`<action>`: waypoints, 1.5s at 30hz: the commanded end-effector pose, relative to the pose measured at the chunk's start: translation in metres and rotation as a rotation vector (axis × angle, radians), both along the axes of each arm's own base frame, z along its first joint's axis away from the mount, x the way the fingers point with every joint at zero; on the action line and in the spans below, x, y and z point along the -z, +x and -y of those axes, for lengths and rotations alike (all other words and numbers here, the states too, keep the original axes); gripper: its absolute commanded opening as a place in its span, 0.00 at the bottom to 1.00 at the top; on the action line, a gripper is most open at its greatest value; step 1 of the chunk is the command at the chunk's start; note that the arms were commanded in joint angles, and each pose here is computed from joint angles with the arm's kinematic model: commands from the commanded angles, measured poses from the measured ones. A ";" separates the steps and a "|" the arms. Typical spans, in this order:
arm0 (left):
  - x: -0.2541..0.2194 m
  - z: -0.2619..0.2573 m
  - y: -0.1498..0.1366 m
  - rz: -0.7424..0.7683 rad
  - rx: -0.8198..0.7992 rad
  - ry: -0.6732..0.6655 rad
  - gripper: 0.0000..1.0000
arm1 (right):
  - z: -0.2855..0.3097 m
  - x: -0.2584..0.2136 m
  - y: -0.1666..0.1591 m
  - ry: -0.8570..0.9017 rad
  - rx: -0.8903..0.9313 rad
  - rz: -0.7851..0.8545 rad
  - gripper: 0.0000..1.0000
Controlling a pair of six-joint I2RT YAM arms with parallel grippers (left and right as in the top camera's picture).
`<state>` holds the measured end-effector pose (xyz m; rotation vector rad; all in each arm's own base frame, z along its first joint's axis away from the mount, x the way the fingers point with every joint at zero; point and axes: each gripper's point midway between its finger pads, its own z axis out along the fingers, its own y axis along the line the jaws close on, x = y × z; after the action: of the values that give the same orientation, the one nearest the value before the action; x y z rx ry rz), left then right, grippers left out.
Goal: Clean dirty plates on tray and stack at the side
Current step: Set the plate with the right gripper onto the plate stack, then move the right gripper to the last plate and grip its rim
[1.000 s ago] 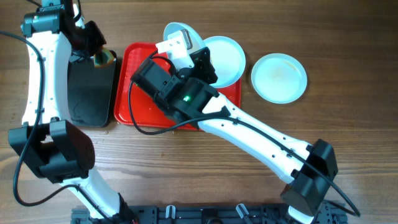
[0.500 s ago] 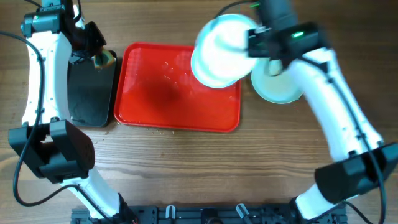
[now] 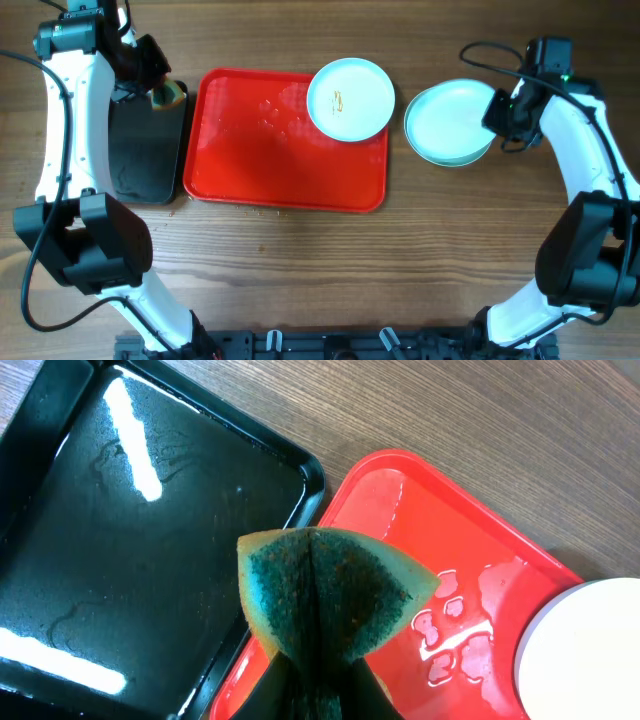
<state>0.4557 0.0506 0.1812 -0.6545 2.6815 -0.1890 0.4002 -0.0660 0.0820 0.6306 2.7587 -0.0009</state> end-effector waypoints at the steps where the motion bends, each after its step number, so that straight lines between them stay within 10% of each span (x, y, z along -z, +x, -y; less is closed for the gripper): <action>1: 0.002 -0.005 0.001 -0.003 -0.006 0.011 0.08 | -0.004 0.012 0.001 0.027 0.021 0.006 0.09; 4: 0.002 -0.005 0.001 -0.004 -0.006 0.011 0.07 | -0.009 0.010 0.006 0.052 0.000 0.024 0.62; 8: 0.002 -0.005 0.001 -0.003 -0.006 0.011 0.08 | -0.048 -0.017 0.027 0.214 -0.168 0.116 0.71; 25: 0.002 -0.005 0.001 -0.004 -0.006 0.010 0.05 | -0.186 -0.003 0.127 0.221 -0.422 0.240 0.56; 30: 0.002 -0.003 0.001 -0.003 -0.003 0.005 0.05 | -0.188 0.033 0.120 0.190 -0.503 0.169 0.44; 34: 0.002 -0.003 0.001 -0.003 -0.003 0.005 0.05 | -0.183 0.050 0.117 0.128 -0.509 0.132 0.07; 45: 0.002 -0.003 0.001 -0.004 -0.002 0.005 0.05 | -0.207 0.057 0.069 0.153 -0.559 -0.067 0.04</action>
<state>0.4550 0.0504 0.1810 -0.6553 2.6845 -0.1893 0.4759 0.1296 0.0263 -0.1019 2.8791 0.3209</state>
